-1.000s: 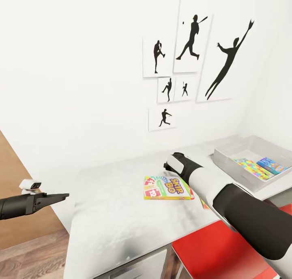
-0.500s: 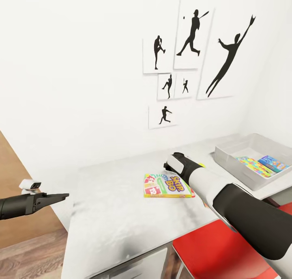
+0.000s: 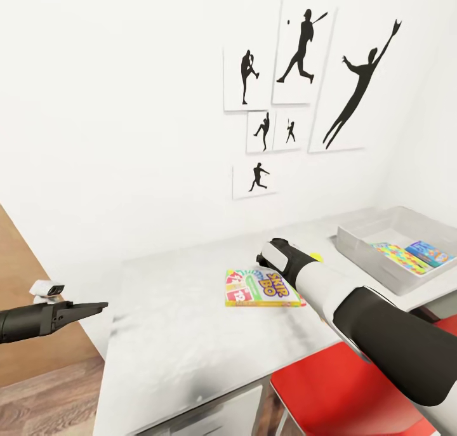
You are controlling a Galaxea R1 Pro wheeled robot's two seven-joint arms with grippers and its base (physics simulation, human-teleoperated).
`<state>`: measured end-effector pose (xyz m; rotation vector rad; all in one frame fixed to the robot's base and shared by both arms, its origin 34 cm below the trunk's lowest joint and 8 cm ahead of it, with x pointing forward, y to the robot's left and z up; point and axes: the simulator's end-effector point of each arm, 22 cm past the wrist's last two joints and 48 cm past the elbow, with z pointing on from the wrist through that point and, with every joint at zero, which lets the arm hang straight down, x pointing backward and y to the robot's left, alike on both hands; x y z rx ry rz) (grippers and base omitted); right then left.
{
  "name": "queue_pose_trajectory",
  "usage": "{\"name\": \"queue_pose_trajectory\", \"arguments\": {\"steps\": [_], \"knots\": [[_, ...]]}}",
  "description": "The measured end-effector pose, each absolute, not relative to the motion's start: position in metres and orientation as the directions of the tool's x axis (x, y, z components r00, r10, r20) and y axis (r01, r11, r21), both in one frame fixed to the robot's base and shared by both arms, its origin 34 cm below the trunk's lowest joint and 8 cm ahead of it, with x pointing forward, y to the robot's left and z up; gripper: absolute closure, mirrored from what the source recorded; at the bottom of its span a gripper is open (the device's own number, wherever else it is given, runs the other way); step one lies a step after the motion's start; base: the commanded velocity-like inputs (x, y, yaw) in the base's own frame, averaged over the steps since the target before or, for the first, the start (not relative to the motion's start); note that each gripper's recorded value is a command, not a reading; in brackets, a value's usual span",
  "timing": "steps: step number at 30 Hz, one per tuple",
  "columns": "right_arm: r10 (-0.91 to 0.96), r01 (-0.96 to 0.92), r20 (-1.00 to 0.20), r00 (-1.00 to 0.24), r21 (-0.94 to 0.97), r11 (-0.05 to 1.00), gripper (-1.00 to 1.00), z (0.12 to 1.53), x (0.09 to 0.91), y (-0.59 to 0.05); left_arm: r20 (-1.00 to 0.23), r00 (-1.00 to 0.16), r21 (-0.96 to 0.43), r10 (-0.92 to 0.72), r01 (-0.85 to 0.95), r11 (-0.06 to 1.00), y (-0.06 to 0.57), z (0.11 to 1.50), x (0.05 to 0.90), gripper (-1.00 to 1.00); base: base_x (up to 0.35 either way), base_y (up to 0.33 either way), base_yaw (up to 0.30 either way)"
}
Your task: Put all the toys in the child's room - the three board games (two on the bed and one on the table), the two jigsaw puzzles on the table, and the tennis ball on the table - inside the toy box on the table in the child's room.
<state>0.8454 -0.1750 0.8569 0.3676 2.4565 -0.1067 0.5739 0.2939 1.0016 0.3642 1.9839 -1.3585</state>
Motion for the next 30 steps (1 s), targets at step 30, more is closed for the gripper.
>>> {"name": "queue_pose_trajectory", "arguments": {"steps": [30], "knots": [[0.233, 0.317, -0.594, -0.77, -0.041, 0.947, -1.0, 0.845, 0.837, -0.192, -0.679, -0.719, -0.704, -0.149, 0.579, 0.412, 0.294, 0.997, 0.574, -1.0, 0.0, 0.0, 0.0]]}}
